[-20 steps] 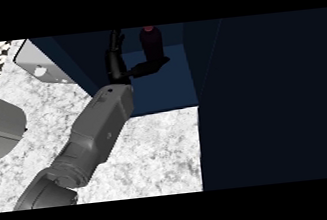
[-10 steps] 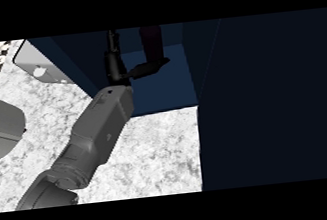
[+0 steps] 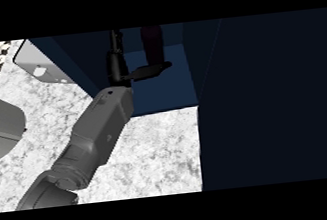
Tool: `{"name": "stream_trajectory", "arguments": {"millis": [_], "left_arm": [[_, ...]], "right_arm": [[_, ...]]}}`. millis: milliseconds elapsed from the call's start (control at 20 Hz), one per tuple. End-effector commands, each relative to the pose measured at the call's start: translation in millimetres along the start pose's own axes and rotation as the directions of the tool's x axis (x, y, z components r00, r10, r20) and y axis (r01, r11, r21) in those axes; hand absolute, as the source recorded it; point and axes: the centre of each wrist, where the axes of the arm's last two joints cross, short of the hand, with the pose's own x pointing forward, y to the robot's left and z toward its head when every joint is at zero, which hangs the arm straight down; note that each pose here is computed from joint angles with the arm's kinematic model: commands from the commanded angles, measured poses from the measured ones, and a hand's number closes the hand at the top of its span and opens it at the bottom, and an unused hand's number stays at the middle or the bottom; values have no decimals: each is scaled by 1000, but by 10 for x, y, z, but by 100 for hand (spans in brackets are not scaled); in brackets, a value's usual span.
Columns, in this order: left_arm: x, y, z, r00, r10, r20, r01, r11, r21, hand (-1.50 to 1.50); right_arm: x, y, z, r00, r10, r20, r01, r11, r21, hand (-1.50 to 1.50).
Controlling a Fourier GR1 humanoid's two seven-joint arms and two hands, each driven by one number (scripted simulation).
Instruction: Pick up the wine, place it into the cabinet and close the cabinet
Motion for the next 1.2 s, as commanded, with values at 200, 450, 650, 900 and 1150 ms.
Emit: {"name": "stream_trajectory", "arguments": {"millis": [200, 450, 650, 900, 1150], "left_arm": [[-265, 206, 237, 998, 22, -51, -23, 1000, -5, -150], [-218, 161, 198, 993, 101, -52, -100, 995, 18, -150], [-255, 186, 243, 989, 136, -53, -135, 990, 29, -150], [-353, 252, 374, 984, 163, -65, -162, 987, 23, -150], [-280, 151, 414, 983, 170, -69, -170, 985, 4, -150]], "right_arm": [[141, -4, 138, 1000, -7, 21, 6, 1000, 11, -150], [92, 120, 114, 1000, -25, 19, 24, 999, 30, -150], [170, 112, 99, 999, -37, 33, 36, 999, 9, -150], [244, 55, 223, 999, -32, 2, 32, 999, 16, -150], [106, 150, 63, 999, -37, 12, 38, 999, -7, -150]]}}
